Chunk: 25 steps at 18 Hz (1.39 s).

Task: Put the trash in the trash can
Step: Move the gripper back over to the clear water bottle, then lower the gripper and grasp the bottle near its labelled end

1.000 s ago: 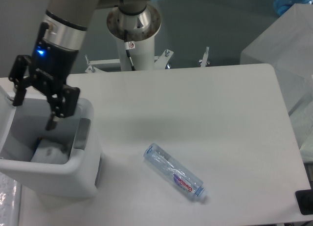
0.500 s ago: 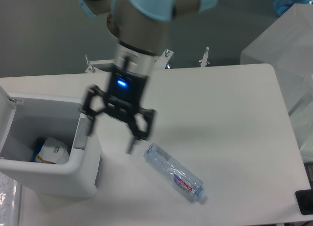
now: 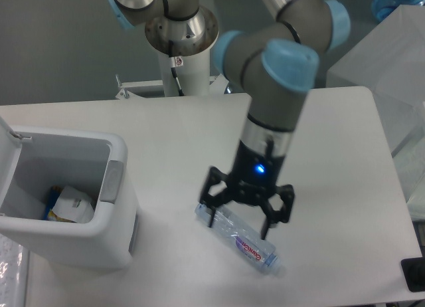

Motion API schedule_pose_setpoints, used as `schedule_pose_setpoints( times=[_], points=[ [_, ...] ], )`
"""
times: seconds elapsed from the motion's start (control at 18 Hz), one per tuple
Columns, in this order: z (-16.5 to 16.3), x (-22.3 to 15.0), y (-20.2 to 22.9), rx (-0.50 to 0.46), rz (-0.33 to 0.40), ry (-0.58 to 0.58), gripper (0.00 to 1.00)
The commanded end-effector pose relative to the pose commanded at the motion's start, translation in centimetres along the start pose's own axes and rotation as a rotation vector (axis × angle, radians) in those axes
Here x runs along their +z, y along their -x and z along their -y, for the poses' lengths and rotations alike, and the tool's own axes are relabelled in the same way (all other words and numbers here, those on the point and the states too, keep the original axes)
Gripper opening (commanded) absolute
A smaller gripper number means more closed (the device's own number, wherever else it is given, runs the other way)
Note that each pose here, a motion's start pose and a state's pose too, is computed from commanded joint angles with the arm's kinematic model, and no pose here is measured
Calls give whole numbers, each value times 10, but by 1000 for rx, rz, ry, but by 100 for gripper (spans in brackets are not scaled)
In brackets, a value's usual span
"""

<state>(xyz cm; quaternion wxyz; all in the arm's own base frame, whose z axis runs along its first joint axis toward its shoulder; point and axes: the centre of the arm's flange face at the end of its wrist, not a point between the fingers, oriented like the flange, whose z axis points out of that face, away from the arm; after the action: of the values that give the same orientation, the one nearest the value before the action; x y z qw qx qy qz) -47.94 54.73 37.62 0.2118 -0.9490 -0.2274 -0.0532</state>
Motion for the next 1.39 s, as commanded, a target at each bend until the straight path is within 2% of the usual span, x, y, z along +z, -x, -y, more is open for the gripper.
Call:
schedule_pose_setpoints(
  times=[0.28,0.5,0.72,1.11,1.39],
  points=[
    [5,43,27,-143,54,194,100],
    [0,81,36,-261,93,267,100],
    [1,104,40,-386,153,291,100],
    [-11,152,37,-465,259,371,100],
    [-2,155,43,-524,286,350,100]
  ],
)
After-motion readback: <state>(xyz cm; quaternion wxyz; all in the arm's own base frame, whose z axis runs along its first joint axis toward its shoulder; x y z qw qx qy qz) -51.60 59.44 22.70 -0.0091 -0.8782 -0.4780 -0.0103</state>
